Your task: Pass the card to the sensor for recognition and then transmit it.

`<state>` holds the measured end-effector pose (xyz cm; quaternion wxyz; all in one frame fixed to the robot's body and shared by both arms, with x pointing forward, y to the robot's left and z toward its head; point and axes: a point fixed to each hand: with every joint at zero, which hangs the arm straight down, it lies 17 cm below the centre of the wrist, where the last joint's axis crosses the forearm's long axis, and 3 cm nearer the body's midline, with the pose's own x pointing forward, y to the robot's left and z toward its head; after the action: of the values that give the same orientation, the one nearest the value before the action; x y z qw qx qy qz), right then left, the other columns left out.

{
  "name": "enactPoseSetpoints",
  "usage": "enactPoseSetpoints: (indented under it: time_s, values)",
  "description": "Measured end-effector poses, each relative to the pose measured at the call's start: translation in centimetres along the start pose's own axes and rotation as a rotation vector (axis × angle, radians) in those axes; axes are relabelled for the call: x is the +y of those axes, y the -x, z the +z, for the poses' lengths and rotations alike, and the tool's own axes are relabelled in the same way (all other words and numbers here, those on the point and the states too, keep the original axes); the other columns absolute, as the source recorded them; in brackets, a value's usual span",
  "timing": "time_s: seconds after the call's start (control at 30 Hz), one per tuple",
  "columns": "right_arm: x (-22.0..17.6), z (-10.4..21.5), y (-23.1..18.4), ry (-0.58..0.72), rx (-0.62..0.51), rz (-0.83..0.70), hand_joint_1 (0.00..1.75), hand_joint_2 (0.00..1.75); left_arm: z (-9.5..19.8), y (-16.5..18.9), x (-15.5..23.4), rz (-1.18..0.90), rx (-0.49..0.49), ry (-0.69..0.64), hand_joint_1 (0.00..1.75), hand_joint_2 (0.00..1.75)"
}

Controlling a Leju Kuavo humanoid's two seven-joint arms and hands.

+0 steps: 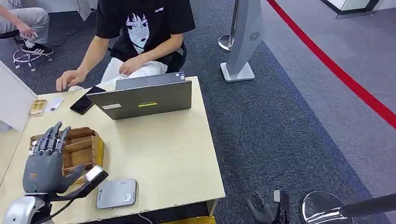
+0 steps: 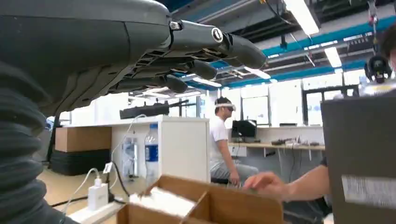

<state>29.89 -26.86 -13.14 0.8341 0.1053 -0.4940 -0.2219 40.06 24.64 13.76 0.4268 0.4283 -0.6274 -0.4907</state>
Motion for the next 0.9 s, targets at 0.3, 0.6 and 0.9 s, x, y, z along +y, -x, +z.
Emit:
enactPoseSetpoints:
  time_s: [0.3,0.6,0.9]
  values:
    - [-0.1,0.1,-0.5,0.001,-0.011,-0.008,0.0,1.75,4.7,-0.4,-6.3,-0.061,-0.006,0.186,0.0,1.75]
    - [0.3,0.1,-0.3,-0.009,-0.008,-0.001,0.0,1.75,5.6,1.4,-8.3,-0.135,0.017,0.223,0.0,1.75]
    - [0.4,0.1,-0.4,-0.014,-0.008,0.0,0.0,1.75,4.8,2.3,-8.0,-0.168,0.024,0.187,0.0,1.75]
